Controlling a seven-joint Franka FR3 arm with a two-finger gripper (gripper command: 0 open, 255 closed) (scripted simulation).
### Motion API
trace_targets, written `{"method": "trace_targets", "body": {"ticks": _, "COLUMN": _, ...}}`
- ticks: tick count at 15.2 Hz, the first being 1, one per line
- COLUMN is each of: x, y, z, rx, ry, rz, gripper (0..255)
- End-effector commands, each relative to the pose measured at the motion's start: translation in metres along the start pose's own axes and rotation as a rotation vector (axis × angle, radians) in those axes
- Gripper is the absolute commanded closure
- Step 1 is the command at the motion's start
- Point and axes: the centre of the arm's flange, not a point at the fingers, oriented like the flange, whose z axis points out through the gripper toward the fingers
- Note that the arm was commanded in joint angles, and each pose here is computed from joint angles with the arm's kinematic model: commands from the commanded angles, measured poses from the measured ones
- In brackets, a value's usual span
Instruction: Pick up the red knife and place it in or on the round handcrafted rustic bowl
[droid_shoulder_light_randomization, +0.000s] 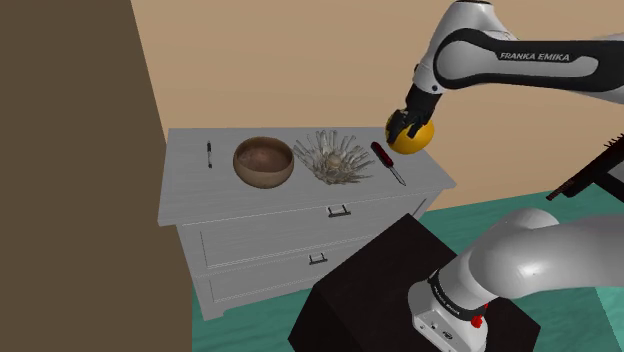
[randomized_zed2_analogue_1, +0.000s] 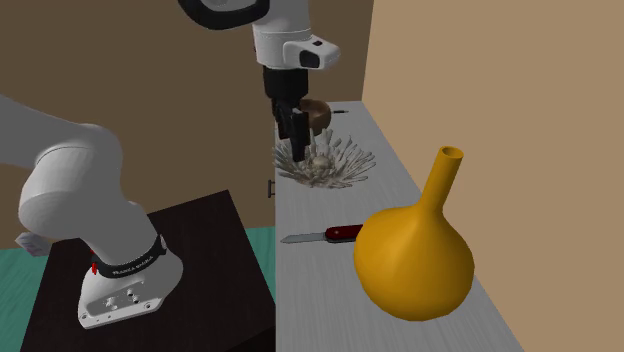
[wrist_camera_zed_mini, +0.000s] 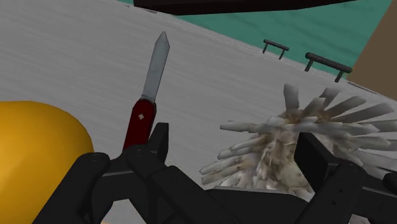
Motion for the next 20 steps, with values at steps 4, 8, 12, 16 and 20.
{"method": "trace_targets", "body": {"ticks": 4, "x": 0.023, "y": 0.039, "z": 0.046, "rx": 0.006, "ry": -0.014, "rz": 0.016, "gripper": 0}}
{"method": "trace_targets", "body": {"ticks": 8, "x": 0.040, "y": 0.072, "z": 0.086, "rx": 0.011, "ry": -0.027, "rz": 0.028, "gripper": 0}}
{"method": "trace_targets", "body": {"ticks": 12, "x": 0.056, "y": 0.105, "z": 0.125, "rx": 0.017, "ry": -0.040, "rz": 0.041, "gripper": 0}}
{"method": "trace_targets", "body": {"ticks": 16, "x": 0.058, "y": 0.110, "z": 0.147, "rx": 0.017, "ry": -0.042, "rz": 0.043, "gripper": 0}}
{"method": "trace_targets", "body": {"ticks": 20, "x": 0.057, "y": 0.109, "z": 0.168, "rx": 0.017, "ry": -0.042, "rz": 0.043, "gripper": 0}}
